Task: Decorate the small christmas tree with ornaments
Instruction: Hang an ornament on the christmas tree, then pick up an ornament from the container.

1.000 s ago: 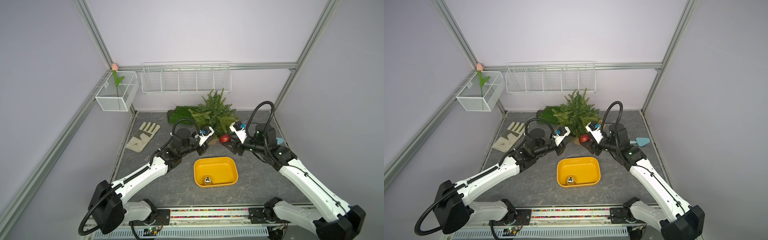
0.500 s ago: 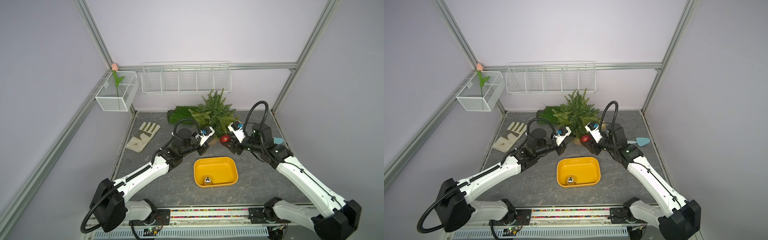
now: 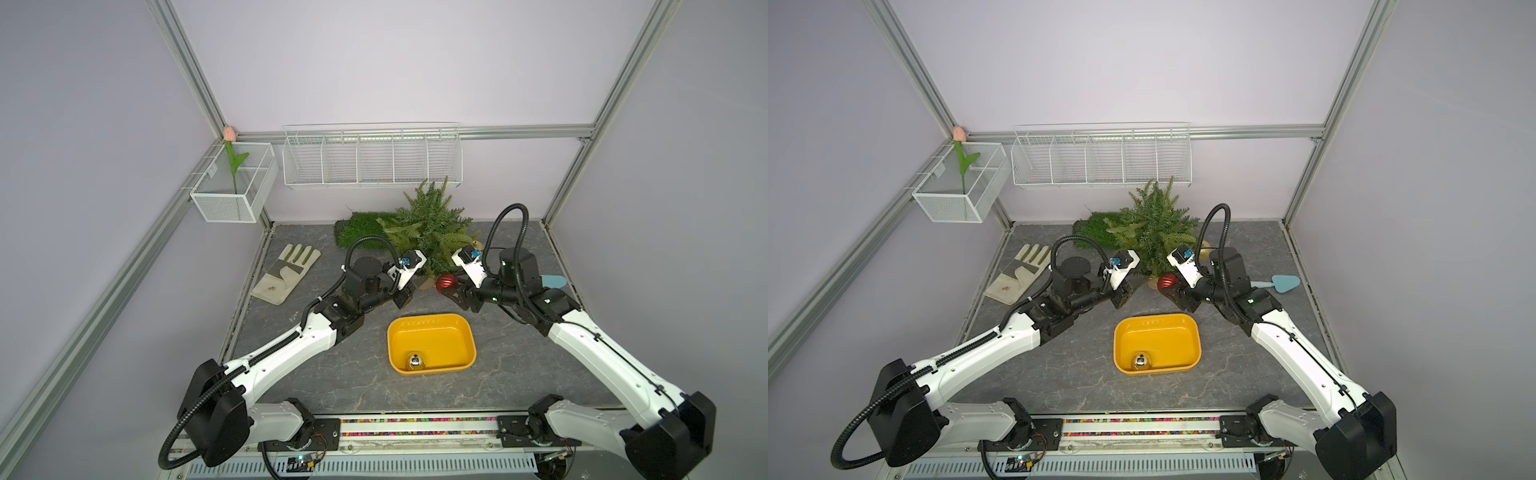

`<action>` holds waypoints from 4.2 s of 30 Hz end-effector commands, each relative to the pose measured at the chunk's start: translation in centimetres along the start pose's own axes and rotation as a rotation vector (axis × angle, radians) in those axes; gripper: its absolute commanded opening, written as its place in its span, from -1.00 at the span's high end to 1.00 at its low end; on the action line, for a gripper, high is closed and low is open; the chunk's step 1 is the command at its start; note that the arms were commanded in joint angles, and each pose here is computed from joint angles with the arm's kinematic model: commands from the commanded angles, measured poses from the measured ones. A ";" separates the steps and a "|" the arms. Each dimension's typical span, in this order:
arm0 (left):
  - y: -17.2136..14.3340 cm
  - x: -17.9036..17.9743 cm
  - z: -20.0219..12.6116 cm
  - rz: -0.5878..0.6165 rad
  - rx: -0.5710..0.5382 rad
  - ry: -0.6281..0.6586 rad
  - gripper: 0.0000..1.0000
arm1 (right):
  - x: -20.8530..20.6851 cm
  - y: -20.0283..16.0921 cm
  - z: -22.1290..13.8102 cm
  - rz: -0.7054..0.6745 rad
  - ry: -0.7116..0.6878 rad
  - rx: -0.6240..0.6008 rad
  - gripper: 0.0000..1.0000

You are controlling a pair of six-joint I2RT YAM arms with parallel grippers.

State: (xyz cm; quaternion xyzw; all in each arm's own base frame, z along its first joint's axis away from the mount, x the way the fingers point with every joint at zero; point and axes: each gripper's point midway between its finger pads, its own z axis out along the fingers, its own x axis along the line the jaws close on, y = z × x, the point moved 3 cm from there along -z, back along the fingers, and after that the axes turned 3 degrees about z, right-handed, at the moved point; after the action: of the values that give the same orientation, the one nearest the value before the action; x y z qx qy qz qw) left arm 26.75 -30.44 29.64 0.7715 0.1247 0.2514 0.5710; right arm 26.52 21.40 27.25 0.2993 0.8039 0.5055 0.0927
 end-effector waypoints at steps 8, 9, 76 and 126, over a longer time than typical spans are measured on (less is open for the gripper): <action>2.0 1.6 -1.8 -0.006 -0.059 0.106 -0.01 | 1.3 -0.9 -0.2 0.002 0.071 -0.004 0.26; 2.1 1.6 -1.9 -0.007 -0.059 0.108 -0.01 | 1.4 -0.9 -0.2 0.006 0.071 -0.004 0.17; -6.5 2.8 -13.2 -0.360 0.155 0.505 -0.35 | 10.3 -17.8 10.6 0.503 -0.334 0.629 -0.18; 6.7 -10.2 -14.0 0.619 -0.470 -0.268 -0.34 | 15.7 5.9 -7.5 -0.161 0.711 -0.176 -0.11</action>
State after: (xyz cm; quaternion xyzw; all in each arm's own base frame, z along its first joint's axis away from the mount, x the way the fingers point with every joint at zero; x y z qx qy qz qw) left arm 10.32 -26.05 36.27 0.6680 -0.2060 0.2839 0.6563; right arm 14.21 26.27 38.00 0.0901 0.7719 0.6240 -0.0810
